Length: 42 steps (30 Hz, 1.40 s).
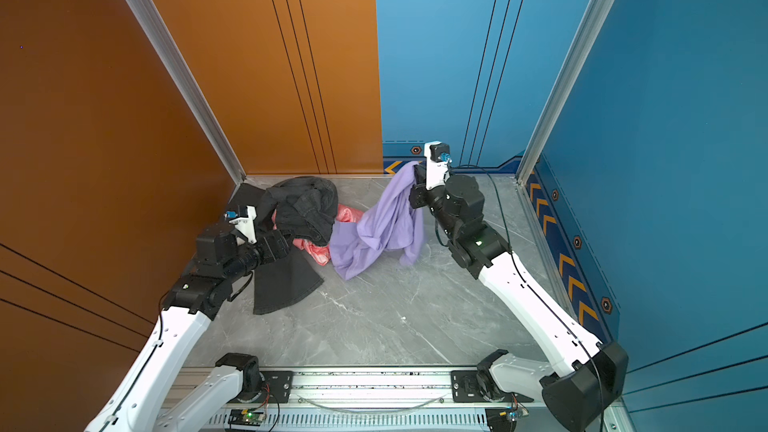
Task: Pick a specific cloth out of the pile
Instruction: 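Lift the lavender shirt with the right gripper and carry it away from the pile, then lower the lavender shirt onto the table and open the right gripper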
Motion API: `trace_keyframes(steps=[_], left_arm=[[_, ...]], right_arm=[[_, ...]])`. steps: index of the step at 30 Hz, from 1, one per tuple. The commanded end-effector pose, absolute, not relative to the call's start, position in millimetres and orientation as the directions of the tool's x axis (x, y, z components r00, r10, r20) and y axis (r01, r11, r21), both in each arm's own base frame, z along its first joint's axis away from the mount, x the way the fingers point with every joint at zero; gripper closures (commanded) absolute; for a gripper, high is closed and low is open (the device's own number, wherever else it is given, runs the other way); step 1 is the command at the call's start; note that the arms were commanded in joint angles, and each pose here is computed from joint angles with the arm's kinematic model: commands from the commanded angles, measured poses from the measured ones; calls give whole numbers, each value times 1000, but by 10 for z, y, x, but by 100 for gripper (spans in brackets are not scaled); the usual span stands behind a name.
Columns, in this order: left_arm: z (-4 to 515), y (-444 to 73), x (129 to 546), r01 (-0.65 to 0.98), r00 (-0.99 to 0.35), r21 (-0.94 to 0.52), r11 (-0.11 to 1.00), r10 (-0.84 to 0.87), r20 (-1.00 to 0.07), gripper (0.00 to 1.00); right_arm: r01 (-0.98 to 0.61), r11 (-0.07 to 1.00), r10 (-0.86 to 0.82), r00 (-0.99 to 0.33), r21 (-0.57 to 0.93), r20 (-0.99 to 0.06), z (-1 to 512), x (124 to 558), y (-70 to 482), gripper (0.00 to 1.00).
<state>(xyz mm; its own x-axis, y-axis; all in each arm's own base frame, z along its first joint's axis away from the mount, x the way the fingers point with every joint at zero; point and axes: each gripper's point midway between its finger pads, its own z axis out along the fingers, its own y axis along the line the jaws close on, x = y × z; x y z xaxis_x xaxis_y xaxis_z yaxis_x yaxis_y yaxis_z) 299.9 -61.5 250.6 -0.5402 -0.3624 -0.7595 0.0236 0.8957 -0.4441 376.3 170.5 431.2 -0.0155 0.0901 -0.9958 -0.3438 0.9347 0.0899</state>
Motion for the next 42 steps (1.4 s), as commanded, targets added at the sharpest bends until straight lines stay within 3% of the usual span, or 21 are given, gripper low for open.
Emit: trace_keyframes(steps=[1, 10, 19, 29, 36, 42], left_arm=[[2508, -628, 3009, 39, -533, -460, 887, -371, -760, 2], [2489, -628, 2993, 43, -534, -461, 887, -369, -760, 2], [2539, -605, 2962, 46, -517, -460, 887, -373, -770, 2], [2517, -576, 2939, 37, -518, -456, 889, -373, -770, 2], [2476, -562, 2944, 29, -524, -454, 890, -373, -765, 2], [2440, -553, 2948, 25, -530, -451, 892, -371, -763, 2]], right_arm=[[-317, 938, 167, 62, 139, -984, 4603, 3744, 1394, 100], [-194, 945, 272, 22, 263, -962, 4641, 4212, 646, 100], [-182, 947, 272, 19, 264, -962, 4766, 4595, 445, 100], [-12, 987, 161, -117, 163, -980, 4253, 4814, 6, 100], [152, 987, 95, -337, 46, -937, 3478, 4683, -340, 100], [308, 939, 273, -408, 149, -871, 2852, 4216, -730, 52]])
